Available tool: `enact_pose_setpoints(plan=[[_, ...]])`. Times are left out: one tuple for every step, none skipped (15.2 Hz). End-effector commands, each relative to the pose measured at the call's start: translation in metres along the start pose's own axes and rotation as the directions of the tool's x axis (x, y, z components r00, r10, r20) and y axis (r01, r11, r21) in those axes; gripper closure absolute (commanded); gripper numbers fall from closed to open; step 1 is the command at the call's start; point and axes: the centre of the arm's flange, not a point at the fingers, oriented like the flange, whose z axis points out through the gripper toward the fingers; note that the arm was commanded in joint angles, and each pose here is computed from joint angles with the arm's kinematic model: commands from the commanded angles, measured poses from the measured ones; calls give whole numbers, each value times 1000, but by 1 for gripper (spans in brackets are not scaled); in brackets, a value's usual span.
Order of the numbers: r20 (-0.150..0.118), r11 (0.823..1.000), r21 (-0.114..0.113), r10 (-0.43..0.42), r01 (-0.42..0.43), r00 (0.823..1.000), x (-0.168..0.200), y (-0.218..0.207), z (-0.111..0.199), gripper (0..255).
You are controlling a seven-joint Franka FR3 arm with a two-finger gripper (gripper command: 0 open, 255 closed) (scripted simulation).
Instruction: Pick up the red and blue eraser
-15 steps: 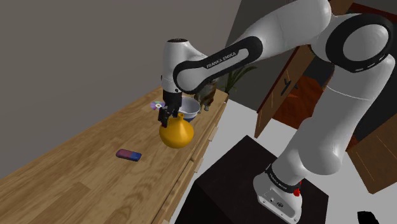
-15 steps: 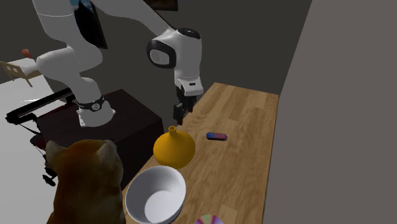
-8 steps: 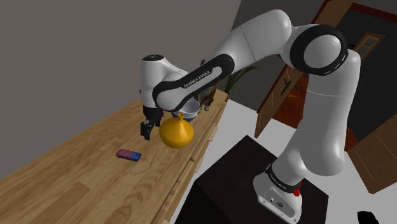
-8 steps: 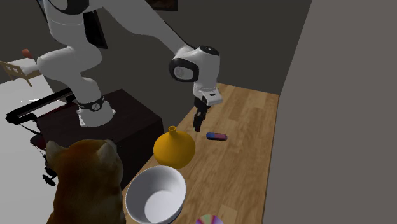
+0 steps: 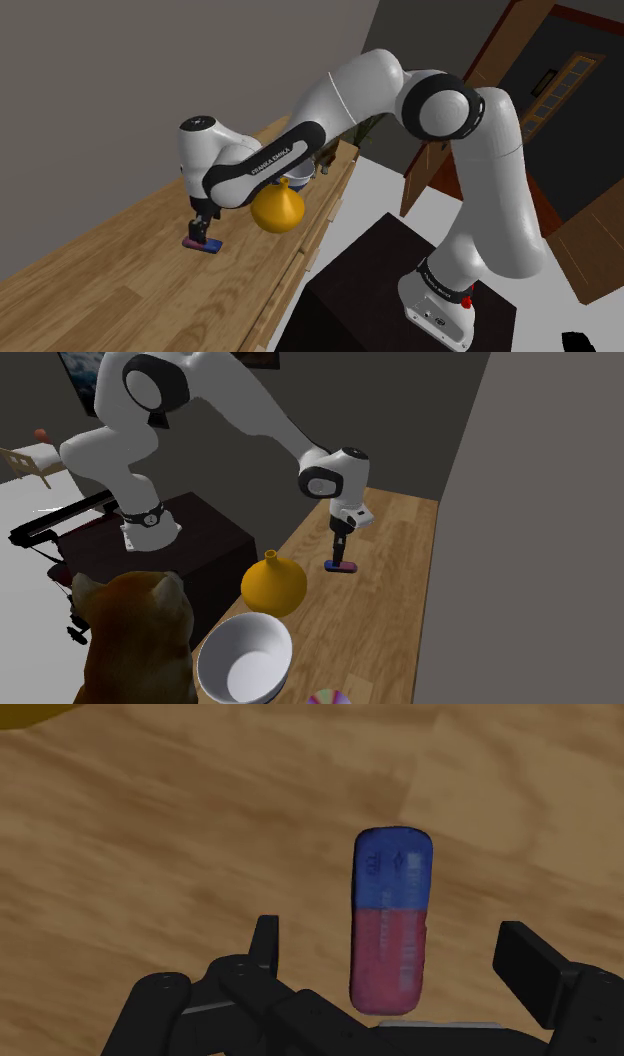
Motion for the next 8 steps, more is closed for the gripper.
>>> enact_pose_setpoints(plan=[[-3,999,-8,-32,32,999,14,-12,14,0],[-3,999,-8,-32,32,999,14,-13,19,0],[-3,999,-8,-32,32,999,14,-13,24,0],[-3,999,-8,-32,32,999,15,-13,30,0],[-3,999,-8,-32,32,999,15,-13,35,0],[-3,999,-8,-32,32,999,16,-13,40,0],[-3,999,-8,-32,32,999,16,-13,45,0],[-3,999,-8,-32,32,999,16,-14,51,0]])
